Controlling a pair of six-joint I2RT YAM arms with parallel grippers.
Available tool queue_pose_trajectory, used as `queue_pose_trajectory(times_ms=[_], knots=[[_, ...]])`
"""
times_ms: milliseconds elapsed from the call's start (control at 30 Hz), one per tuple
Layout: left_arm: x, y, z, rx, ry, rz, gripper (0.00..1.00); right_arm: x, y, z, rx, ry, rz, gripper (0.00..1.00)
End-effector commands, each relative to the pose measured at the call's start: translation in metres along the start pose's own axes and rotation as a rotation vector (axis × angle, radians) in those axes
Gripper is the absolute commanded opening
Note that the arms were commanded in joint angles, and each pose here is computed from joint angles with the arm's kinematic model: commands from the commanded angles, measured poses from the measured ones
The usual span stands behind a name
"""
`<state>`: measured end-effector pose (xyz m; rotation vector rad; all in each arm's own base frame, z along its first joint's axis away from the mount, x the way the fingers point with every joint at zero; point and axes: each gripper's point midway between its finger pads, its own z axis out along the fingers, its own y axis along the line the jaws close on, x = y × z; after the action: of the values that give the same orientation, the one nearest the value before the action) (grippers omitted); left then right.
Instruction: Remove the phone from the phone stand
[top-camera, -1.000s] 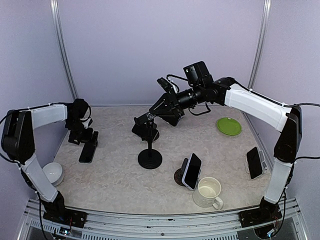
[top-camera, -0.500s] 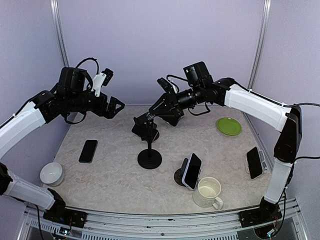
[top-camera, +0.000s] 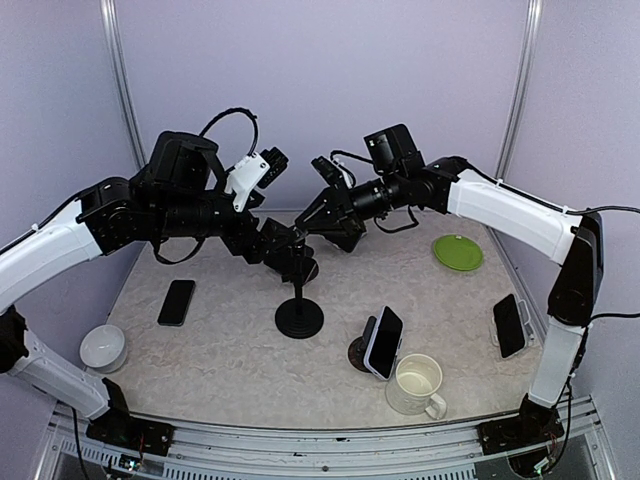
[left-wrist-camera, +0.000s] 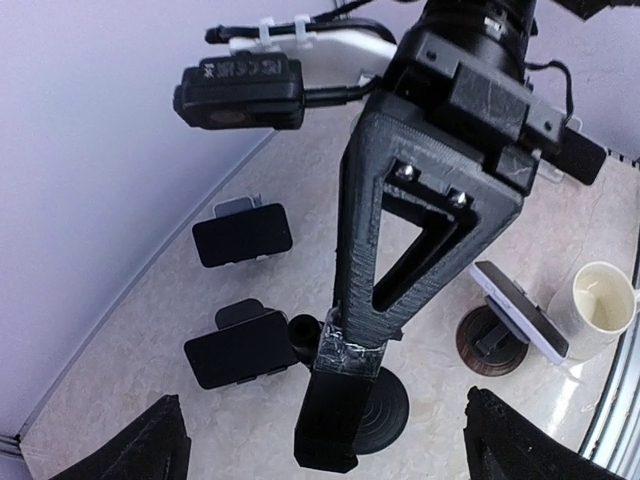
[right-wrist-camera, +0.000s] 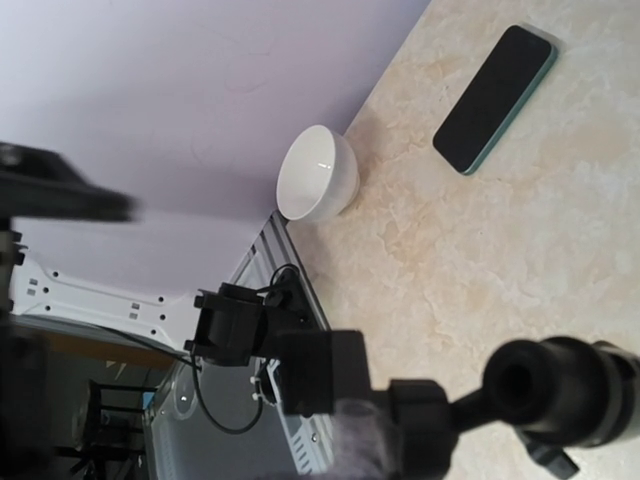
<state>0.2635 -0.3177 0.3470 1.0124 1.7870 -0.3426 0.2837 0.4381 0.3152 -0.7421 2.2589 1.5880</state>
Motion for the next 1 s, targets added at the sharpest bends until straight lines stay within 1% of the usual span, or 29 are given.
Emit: queue_pose_trajectory(times_ms=[0, 133, 433, 500, 667, 900, 967], knots=[[0.018, -0.003, 0.016, -0.007, 0.070, 0.109, 0.92, -0.004, 0.028, -0.003, -0.056, -0.023, -0.076, 0.00], [0.028, -0.005, 0.029, 0.000, 0.115, 0.178, 0.88, -0.002, 0.029, 0.000, -0.053, -0.016, -0.075, 0.00], [0.039, -0.005, 0.045, -0.004, 0.167, 0.265, 0.71, 0.003, 0.030, 0.007, -0.048, -0.003, -0.069, 0.00], [0.040, -0.005, 0.047, -0.007, 0.171, 0.275, 0.67, 0.003, 0.030, 0.008, -0.049, -0.001, -0.067, 0.00], [0.043, 0.001, 0.048, -0.041, 0.179, 0.302, 0.50, 0.003, 0.029, 0.010, -0.049, 0.003, -0.065, 0.00], [0.042, 0.006, 0.041, -0.071, 0.166, 0.318, 0.30, 0.005, 0.029, 0.011, -0.055, 0.007, -0.057, 0.00], [0.040, 0.006, 0.039, -0.077, 0.163, 0.321, 0.27, 0.005, 0.029, 0.011, -0.056, 0.009, -0.054, 0.00]])
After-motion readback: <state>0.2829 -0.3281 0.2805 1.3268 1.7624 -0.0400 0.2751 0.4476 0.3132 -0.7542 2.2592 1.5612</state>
